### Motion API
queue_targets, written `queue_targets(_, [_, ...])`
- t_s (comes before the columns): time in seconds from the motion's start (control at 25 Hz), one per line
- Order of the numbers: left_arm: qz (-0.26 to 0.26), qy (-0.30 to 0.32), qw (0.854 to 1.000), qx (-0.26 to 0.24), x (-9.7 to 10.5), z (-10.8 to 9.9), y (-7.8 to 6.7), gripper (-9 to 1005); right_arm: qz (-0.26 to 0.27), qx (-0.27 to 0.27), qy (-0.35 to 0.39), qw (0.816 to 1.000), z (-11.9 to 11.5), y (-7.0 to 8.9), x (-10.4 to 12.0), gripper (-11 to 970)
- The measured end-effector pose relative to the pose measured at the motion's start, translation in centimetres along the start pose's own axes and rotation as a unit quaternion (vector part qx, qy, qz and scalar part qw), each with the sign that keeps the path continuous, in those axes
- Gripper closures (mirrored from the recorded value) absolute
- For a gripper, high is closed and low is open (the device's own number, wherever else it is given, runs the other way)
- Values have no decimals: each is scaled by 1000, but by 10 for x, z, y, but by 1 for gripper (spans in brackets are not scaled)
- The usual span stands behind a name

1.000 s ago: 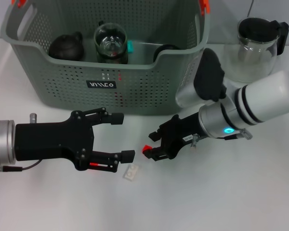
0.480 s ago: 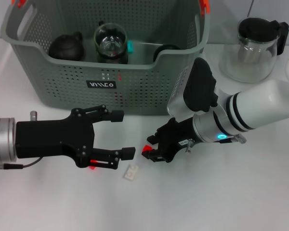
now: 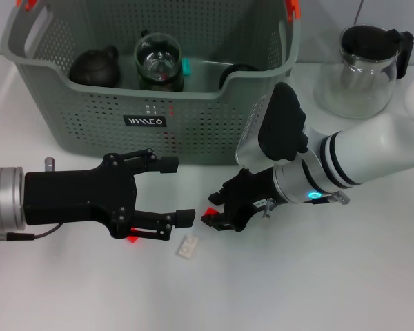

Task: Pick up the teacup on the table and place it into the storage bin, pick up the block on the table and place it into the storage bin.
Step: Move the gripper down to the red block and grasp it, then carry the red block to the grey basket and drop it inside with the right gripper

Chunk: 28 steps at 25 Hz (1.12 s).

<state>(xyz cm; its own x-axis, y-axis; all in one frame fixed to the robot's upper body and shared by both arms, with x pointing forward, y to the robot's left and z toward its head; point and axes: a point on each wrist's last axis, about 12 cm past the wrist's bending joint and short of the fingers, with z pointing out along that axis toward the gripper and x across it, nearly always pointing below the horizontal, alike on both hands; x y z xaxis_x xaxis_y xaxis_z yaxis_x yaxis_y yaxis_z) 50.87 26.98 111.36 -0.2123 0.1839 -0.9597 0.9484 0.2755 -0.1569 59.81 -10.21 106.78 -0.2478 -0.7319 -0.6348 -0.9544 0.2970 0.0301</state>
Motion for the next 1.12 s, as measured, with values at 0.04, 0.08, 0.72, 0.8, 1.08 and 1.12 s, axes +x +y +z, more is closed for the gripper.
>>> queue_targets(0.04, [0,0,1000,0,0,0,0,49,-1,1,1,1000,0,0,0,533])
queue_targets(0.08, [0,0,1000,0,0,0,0,49,-2,1,2,1000,1,1,0,533])
queue_targets(0.72, [-2,-1,1000,1,0,2,2,49,-16,-2,12,1000,3,5,-3,755])
queue_targets(0.8, [-3,2,1000,-1,0,0,2,49,-16,-3,5,1000,-1,4,-6,755])
queue_targets(1.08, [-13,2,999,-44,4,-26,6,49,-17,-17,-27,999,-21,4,-20,755])
queue_targets(1.12, [-17,4,998,-55,6,-31,7,49,-18,-25,-30,999,-24,4,-22,755])
